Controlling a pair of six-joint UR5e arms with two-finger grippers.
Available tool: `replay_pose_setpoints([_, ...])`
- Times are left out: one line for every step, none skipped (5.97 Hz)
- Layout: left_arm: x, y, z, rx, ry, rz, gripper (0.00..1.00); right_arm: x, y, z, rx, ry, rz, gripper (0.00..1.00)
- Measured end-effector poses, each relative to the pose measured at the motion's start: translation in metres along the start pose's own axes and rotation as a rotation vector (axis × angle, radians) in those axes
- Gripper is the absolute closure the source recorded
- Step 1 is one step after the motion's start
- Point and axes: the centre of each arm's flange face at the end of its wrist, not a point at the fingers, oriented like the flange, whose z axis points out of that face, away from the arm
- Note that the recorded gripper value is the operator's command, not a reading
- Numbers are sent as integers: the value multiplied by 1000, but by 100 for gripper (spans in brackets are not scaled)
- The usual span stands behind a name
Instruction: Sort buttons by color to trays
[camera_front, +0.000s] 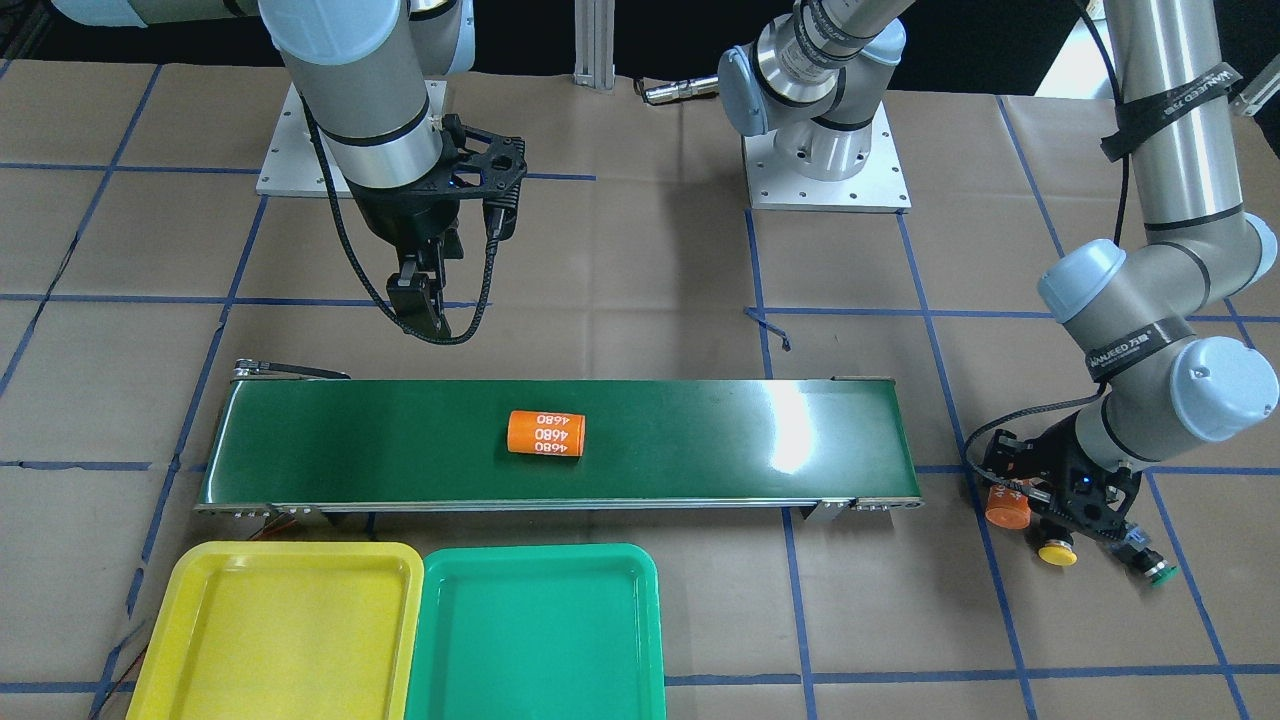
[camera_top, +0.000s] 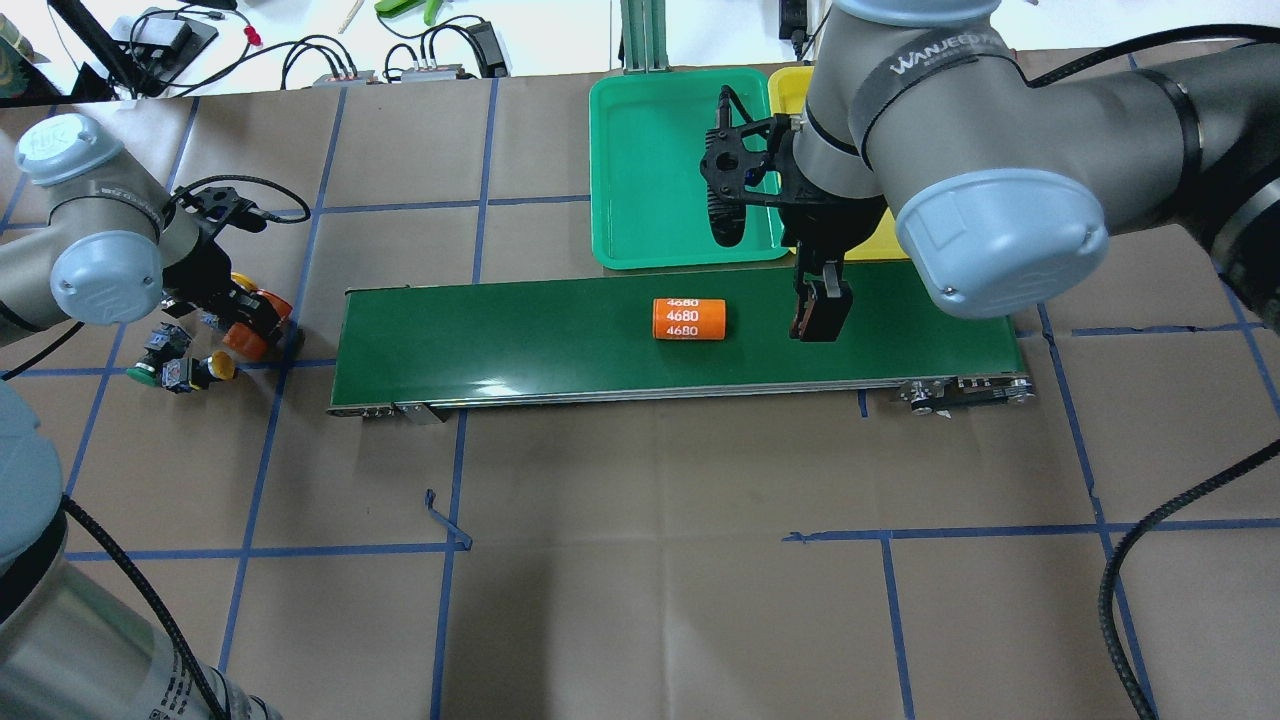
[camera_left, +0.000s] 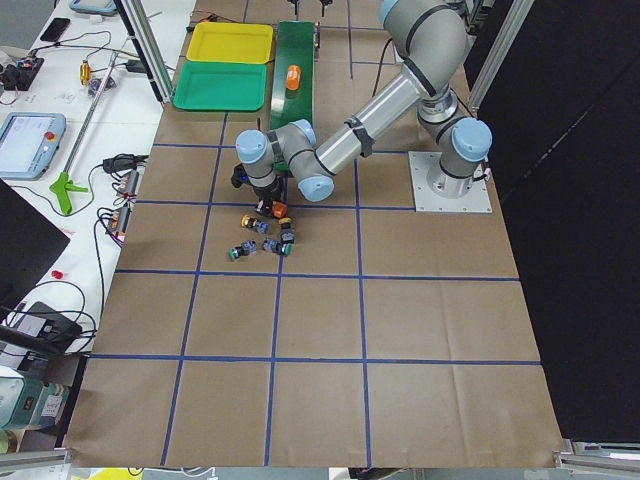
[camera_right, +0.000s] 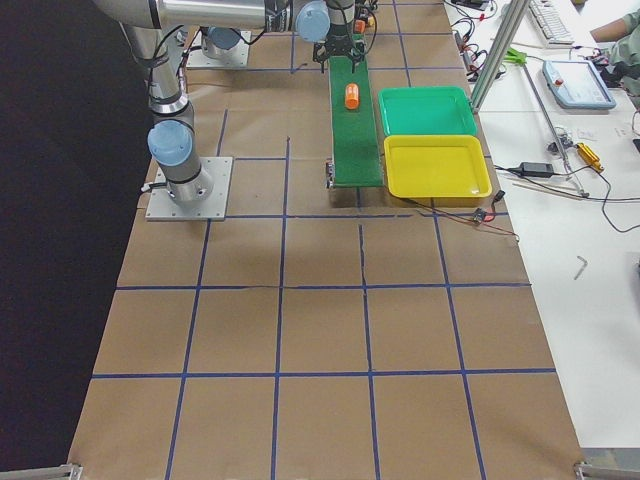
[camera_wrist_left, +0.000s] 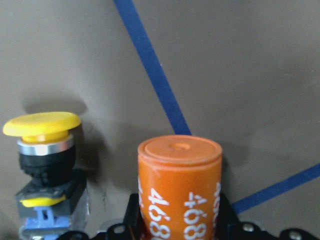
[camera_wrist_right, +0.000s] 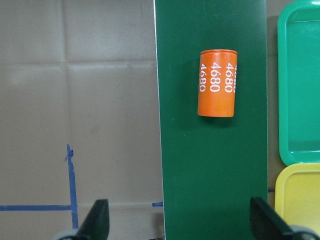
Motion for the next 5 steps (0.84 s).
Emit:
replay_pose_setpoints([6, 2, -21, 6, -28, 122, 100, -4, 2, 3, -2, 2, 2, 0])
replay_pose_setpoints([29, -3, -47, 25, -35, 241, 100, -6, 2, 4, -4, 3, 3, 0])
replay_pose_setpoints([69, -21, -70, 38, -28, 385, 100, -7, 2, 5, -3, 3, 7, 0])
replay_pose_setpoints([116, -45, -79, 33, -20, 561, 100, -7, 2, 5, 0, 2, 13, 0])
replay_pose_setpoints([165, -64, -78, 21, -13, 746, 99, -7, 2, 5, 2, 2, 15, 0])
